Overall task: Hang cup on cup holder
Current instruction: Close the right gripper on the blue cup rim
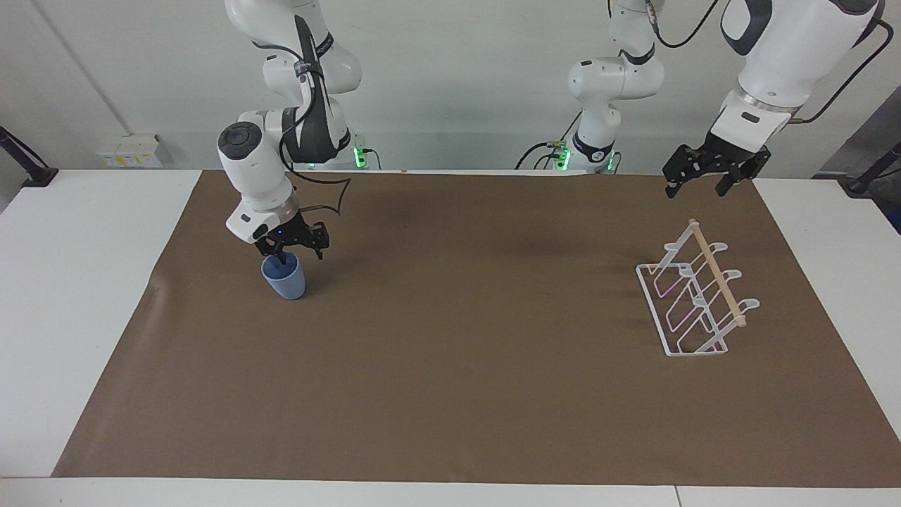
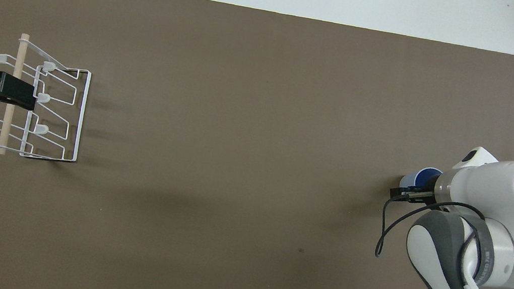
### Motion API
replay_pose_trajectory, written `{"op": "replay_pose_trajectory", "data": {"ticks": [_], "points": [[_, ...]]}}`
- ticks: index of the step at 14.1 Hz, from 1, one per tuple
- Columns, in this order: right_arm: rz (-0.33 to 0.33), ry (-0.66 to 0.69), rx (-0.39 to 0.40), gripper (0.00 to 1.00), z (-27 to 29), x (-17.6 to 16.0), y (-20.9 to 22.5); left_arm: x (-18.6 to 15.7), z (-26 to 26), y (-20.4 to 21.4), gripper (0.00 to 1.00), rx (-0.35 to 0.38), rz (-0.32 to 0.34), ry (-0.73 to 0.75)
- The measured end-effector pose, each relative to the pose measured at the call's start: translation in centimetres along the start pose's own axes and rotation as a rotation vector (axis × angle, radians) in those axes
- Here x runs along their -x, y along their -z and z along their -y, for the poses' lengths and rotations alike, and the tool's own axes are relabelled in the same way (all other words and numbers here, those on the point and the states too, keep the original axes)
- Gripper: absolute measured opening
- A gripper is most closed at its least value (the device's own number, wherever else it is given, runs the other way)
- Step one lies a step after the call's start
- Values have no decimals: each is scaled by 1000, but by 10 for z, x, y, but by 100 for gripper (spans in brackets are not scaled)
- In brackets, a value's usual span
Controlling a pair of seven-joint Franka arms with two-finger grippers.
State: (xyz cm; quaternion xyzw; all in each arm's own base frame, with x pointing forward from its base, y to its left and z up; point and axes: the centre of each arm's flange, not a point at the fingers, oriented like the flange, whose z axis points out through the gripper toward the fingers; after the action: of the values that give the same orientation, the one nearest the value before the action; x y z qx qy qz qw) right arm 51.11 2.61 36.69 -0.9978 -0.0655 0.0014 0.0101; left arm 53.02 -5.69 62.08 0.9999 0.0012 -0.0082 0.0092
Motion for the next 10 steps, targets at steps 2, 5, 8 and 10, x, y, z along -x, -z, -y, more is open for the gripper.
{"op": "replay_pose_trajectory", "data": {"ticks": [2,5,8,10], "points": [[-18,-22,2,67,-1,-2,1,0,0,0,100,0,0,0],[-28,-34,2,47,-1,-3,1,0,0,0,100,0,1,0],[-40,-36,3,32,-2,-4,2,0,0,0,100,0,1,0],[-53,-40,5,7,-5,-6,4,0,0,-2,100,0,4,0]]}}
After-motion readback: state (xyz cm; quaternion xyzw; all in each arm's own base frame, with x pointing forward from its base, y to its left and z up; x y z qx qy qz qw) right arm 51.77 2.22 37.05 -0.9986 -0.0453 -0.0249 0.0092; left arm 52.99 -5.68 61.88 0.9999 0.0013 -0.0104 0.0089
